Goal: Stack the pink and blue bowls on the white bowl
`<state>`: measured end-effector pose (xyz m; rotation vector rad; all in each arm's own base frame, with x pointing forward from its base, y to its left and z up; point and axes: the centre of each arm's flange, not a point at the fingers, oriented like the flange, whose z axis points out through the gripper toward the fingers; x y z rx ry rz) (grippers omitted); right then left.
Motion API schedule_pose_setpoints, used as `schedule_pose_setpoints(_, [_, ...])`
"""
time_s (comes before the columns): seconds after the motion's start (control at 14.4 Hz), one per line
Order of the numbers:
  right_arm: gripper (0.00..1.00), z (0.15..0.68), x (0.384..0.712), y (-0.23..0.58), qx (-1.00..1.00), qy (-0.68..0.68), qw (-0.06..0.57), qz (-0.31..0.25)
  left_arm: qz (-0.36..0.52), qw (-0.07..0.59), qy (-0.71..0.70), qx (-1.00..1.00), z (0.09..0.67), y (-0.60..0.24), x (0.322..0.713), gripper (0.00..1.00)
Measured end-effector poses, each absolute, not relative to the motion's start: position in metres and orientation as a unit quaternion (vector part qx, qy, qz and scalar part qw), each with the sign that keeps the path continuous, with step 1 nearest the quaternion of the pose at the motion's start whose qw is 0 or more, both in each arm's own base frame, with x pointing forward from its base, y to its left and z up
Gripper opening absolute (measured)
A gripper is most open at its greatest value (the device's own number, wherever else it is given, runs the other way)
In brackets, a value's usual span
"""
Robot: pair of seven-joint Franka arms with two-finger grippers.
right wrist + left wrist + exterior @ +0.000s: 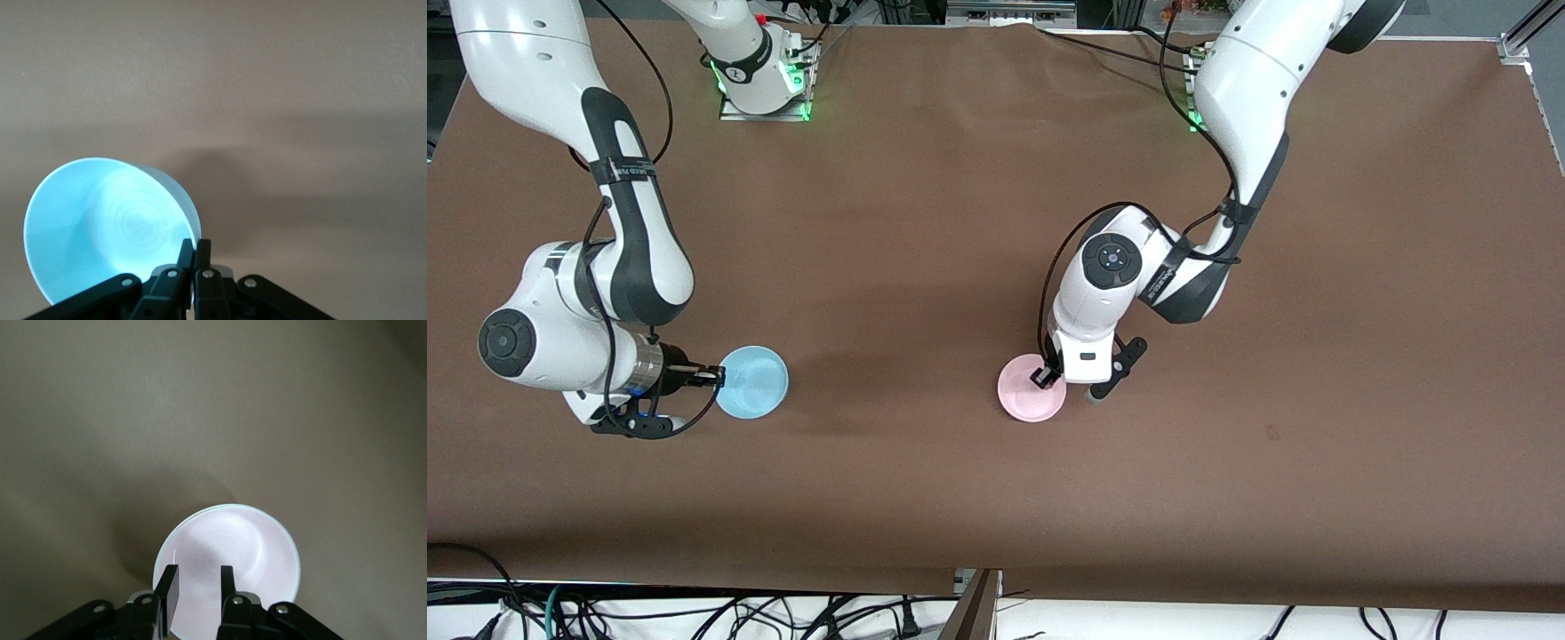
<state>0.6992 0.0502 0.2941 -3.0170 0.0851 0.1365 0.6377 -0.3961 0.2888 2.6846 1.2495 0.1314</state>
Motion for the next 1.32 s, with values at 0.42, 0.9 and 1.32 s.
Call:
schedule_pose_setpoints(0.42, [0.03, 0.313, 0.708, 0.135, -0.984, 0.142, 0.093, 0.048, 0.045, 0.053, 0.447, 0.892, 0.477, -0.33, 0.652, 0.47])
schedule_pose_setpoints(0.9, [0.03, 0.293, 0.697, 0.345, -0.93, 0.326, 0.171, 0.013, 0.006, 0.037, 0.29, 0.956, 0.6, -0.119, 0.655, 0.61])
schedule_pose_setpoints(1.32, [0.03, 0.281, 0.632, 0.5, -0.896, 0.389, 0.214, 0.0, -0.024, 0.027, 0.181, 0.983, 0.573, -0.024, 0.662, 0.74])
